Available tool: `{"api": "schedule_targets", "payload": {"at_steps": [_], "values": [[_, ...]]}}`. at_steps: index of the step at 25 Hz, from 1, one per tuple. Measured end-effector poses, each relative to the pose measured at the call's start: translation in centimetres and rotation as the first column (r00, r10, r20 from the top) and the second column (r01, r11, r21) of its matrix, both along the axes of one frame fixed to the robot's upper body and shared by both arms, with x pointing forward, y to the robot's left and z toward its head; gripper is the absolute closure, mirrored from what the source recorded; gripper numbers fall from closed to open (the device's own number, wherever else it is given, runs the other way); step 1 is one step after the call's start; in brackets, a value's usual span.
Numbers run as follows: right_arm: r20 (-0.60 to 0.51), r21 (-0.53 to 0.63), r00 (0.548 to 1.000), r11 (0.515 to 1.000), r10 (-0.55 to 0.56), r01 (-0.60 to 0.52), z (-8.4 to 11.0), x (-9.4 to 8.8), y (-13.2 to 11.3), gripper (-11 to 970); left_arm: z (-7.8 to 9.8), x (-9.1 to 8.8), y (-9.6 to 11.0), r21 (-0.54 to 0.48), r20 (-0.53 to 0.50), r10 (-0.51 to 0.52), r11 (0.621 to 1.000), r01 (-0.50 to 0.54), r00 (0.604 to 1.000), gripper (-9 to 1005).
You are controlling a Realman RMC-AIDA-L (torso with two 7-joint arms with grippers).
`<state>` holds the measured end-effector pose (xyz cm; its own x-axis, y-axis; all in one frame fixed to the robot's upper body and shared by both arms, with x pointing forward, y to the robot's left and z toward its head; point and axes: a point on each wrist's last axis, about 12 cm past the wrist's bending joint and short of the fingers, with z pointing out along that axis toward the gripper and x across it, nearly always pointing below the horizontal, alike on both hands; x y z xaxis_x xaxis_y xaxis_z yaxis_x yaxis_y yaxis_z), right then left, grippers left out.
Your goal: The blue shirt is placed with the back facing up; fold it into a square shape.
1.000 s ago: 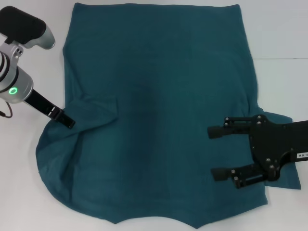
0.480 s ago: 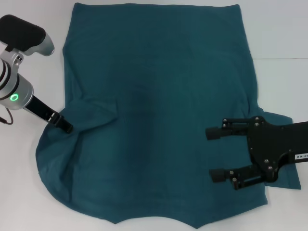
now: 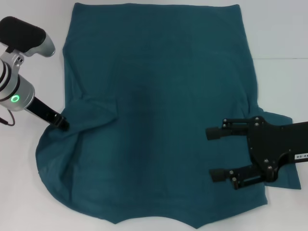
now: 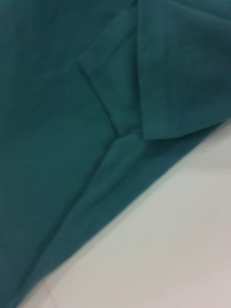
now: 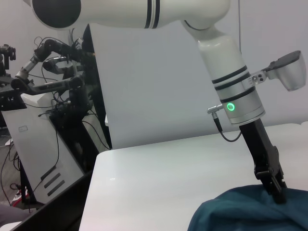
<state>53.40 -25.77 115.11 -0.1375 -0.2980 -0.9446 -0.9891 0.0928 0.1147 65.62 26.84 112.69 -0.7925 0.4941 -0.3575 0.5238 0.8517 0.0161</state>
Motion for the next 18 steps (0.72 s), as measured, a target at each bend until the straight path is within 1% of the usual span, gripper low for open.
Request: {"api": "schedule_targets", "payload": {"at_steps": [4,9,10,14,18], "values": [[-0.002,0.000,1.000,1.000,-0.003,0.003,-0.1,0.0,0.0,55,0.4,0.0,-0.5,-0.028,0.013,-0.030,0.999,0.031,0.999,570],[-0.004,0.000,1.000,1.000,-0.005,0.005,-0.1,-0.1,-0.1,55,0.4,-0.2,-1.0,-0.036,0.019,-0.067,0.997,0.068,0.998,776],[-0.005,0.001,1.000,1.000,-0.009,0.009,-0.2,-0.1,-0.2,55,0.3,-0.4,-1.3,-0.042,0.015,-0.091,0.995,0.092,0.996,964],[-0.005,0.005,1.000,1.000,-0.013,0.013,-0.2,-0.1,-0.3,56,0.2,-1.0,-1.7,-0.052,0.024,-0.111,0.992,0.112,0.994,962],[-0.001,0.017,1.000,1.000,-0.013,0.013,0.0,-0.2,-0.3,56,0.7,-1.8,-1.8,-0.056,0.071,-0.123,0.990,0.127,0.990,960]]}}
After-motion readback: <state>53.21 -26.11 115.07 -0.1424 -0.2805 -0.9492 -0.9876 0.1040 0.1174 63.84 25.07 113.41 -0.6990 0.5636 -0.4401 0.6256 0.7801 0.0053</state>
